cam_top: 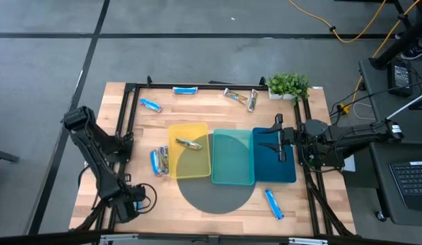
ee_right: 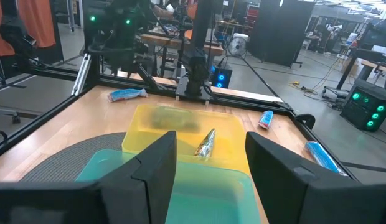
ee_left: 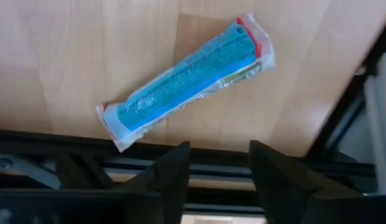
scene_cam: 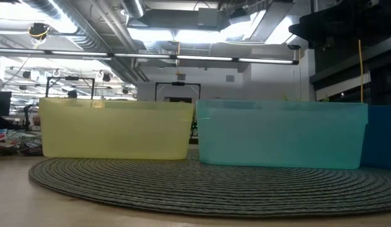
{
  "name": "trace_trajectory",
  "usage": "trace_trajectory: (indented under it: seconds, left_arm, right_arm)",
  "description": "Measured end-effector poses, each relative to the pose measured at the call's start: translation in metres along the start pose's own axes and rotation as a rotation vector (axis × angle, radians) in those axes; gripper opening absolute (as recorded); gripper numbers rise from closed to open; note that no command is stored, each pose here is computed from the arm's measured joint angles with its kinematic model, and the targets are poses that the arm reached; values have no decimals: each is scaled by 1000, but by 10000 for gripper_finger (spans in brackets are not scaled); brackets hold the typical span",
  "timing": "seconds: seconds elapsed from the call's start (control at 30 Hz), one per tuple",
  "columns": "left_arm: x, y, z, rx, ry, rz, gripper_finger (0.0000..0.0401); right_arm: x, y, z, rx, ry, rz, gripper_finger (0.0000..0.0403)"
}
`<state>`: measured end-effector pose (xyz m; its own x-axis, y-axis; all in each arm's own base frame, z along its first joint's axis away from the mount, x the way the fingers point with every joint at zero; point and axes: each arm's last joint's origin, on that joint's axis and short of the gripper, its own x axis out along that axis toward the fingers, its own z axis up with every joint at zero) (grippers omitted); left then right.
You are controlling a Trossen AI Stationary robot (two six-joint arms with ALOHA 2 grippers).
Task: Pick and place Granola Bars by type
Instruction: Put the red granola bar into the green bin
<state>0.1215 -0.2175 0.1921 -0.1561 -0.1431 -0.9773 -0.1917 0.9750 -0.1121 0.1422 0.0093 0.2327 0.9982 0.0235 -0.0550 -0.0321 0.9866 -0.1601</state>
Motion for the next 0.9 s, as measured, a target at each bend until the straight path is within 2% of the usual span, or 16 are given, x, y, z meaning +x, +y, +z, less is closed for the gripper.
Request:
trace_trajectory:
  seconds: [0.2,0.33,0.63,0.9]
  left_arm:
    - [19,-7,6,53,15,53,233]
    - [31,-8,9,91,34,97,256]
    - [48,-9,14,162,28,182,263]
    - [48,-6,21,127,-57,233,263]
  right_arm:
    - [0,0,0,0,0,0,195]
    - [0,0,0,0,0,0,195]
    - [0,0,0,0,0,0,195]
    - [0,0,0,0,0,0,195]
